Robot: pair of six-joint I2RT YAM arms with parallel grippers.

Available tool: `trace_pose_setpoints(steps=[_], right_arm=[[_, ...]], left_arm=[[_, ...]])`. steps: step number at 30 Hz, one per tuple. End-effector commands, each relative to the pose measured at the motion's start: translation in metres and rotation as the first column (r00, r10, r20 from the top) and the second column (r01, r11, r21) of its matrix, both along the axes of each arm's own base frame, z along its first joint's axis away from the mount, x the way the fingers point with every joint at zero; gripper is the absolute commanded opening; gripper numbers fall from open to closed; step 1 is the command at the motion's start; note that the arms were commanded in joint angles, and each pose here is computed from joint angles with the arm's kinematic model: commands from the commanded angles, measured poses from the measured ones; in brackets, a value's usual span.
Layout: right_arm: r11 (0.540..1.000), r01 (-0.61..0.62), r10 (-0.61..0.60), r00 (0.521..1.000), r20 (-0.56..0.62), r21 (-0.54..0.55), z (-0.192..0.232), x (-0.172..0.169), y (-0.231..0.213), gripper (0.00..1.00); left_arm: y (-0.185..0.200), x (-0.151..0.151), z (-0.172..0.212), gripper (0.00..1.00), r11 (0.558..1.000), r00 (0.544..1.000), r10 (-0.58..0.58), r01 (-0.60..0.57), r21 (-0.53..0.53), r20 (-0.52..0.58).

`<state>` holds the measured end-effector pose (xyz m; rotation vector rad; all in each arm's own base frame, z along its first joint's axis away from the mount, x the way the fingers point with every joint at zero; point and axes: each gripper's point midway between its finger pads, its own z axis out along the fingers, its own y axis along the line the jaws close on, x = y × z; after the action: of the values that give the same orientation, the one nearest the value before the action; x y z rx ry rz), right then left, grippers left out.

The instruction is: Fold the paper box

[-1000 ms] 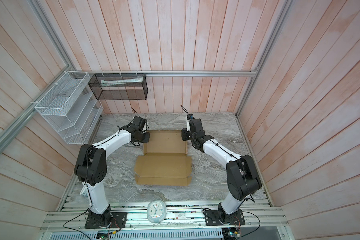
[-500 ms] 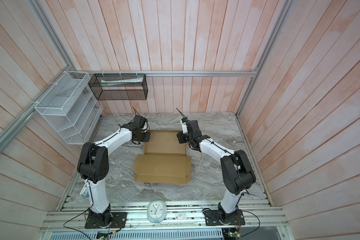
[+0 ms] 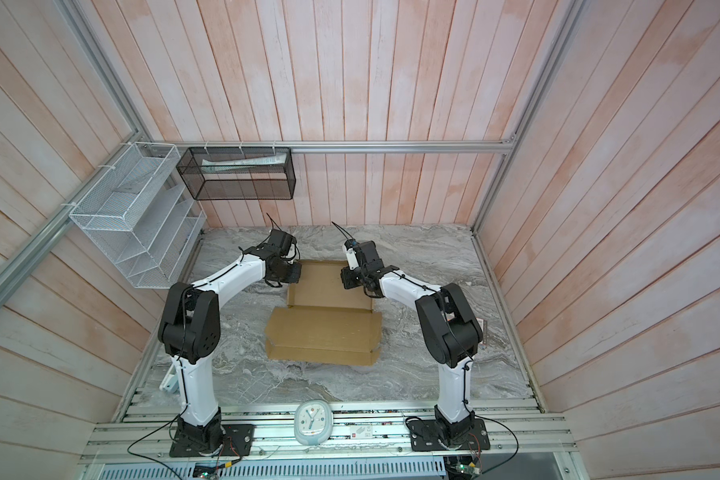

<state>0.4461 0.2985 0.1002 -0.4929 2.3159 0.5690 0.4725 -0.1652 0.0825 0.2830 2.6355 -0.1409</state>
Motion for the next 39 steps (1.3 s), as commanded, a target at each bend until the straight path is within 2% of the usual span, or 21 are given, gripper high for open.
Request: trace_pose_setpoints(steps=[1, 12, 39], right_arm=[[1.000, -0.007, 0.007, 1.000, -0.018, -0.024, -0.009, 0.003, 0.004, 0.25], [0.998, -0.014, 0.010, 0.998, -0.058, -0.055, -0.032, 0.010, 0.008, 0.23], [0.997, -0.022, 0.015, 0.995, -0.102, -0.067, -0.054, 0.011, 0.011, 0.21]], left_arm=[[0.007, -0.025, -0.047, 0.00, 0.999, 0.988, -0.003, 0.010, 0.044, -0.154], [0.007, -0.023, -0.042, 0.08, 0.999, 0.990, 0.002, 0.004, 0.041, -0.141], [0.015, -0.008, -0.015, 0.38, 0.999, 0.997, 0.045, -0.043, 0.025, -0.058]])
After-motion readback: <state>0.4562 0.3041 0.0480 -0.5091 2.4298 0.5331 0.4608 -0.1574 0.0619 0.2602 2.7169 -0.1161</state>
